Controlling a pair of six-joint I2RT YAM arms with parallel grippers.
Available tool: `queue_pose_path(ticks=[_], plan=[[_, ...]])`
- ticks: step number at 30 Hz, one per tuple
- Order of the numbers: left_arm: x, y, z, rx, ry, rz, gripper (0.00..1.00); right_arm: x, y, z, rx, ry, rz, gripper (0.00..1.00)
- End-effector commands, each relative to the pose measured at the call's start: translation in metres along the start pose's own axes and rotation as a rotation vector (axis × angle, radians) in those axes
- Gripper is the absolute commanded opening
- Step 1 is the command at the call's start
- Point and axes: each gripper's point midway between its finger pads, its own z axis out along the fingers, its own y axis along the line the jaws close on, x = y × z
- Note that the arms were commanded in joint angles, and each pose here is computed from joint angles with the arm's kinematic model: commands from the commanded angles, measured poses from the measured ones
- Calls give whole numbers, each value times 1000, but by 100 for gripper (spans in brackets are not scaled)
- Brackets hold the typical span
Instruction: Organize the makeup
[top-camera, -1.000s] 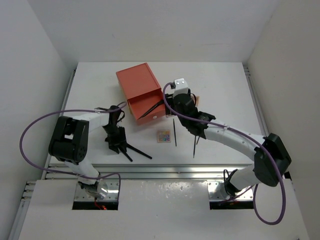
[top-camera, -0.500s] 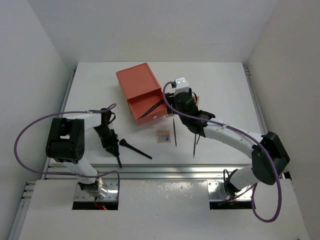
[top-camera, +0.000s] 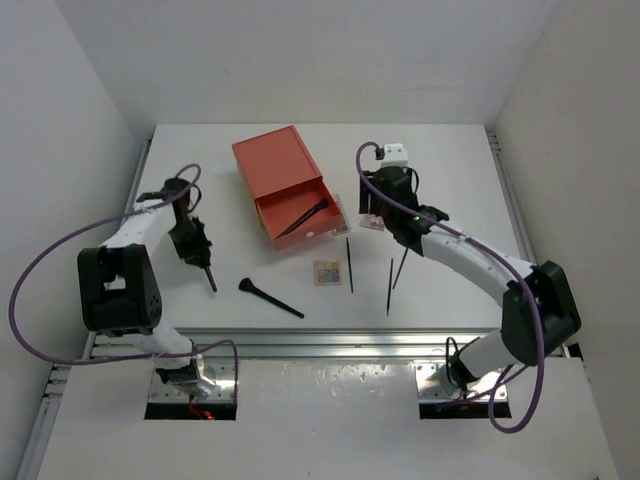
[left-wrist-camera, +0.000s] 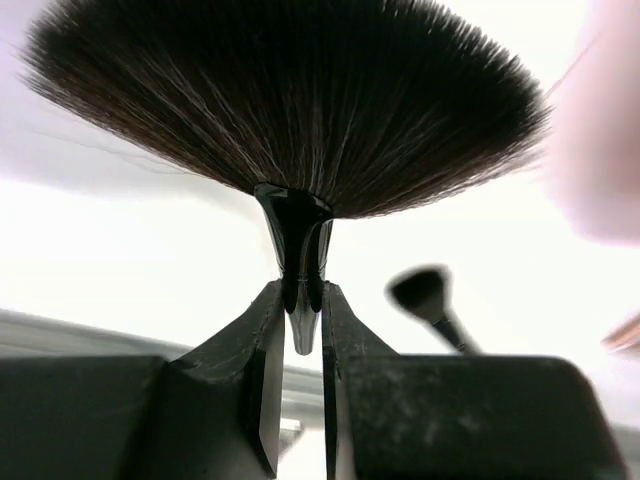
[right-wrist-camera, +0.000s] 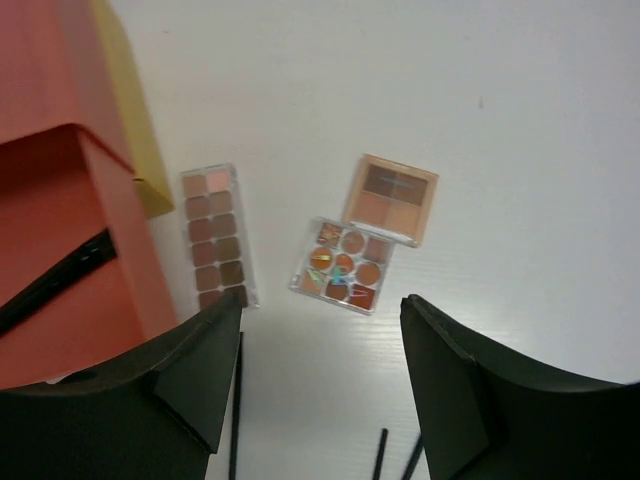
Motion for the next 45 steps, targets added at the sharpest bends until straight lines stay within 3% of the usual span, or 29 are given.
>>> queue_pose_path(ticks=[1, 4, 7, 9, 10, 14, 18, 21, 28, 36, 37, 40, 45], plan=[[-51, 1, -58, -7, -221, 64, 0, -1, -30, -2, 49, 56, 100, 65], [-88, -20, -98, 49, -381, 153, 0, 30, -63, -4, 114, 142, 149, 65], [-118, -88, -164, 160, -625, 471, 0, 72, -90, -6, 168, 263, 176, 65], [-127, -120, -184, 151, -700, 638, 0, 84, -92, -3, 159, 296, 185, 65], [-124, -159, -215, 222, -778, 733, 0, 98, -91, -3, 151, 343, 180, 65], [-93, -244, -229, 311, -821, 1012, 0, 121, -97, 6, 160, 421, 214, 65], [-56, -289, -200, 376, -727, 1179, 0, 136, -102, 19, 191, 454, 251, 65], [-37, -303, -164, 379, -631, 1243, 0, 149, -104, 28, 202, 495, 257, 61], [-8, -286, -108, 366, -454, 1285, 0, 184, -107, 20, 232, 605, 239, 60], [2, -275, -84, 328, -401, 1286, 1, 205, -102, 19, 225, 665, 263, 54], [2, -272, -81, 316, -396, 1285, 15, 208, -102, 18, 230, 673, 266, 52], [-4, -271, -81, 285, -415, 1244, 40, 212, -106, 20, 267, 682, 277, 45], [-19, -279, -109, 280, -506, 1224, 54, 221, -112, 20, 316, 713, 277, 25]])
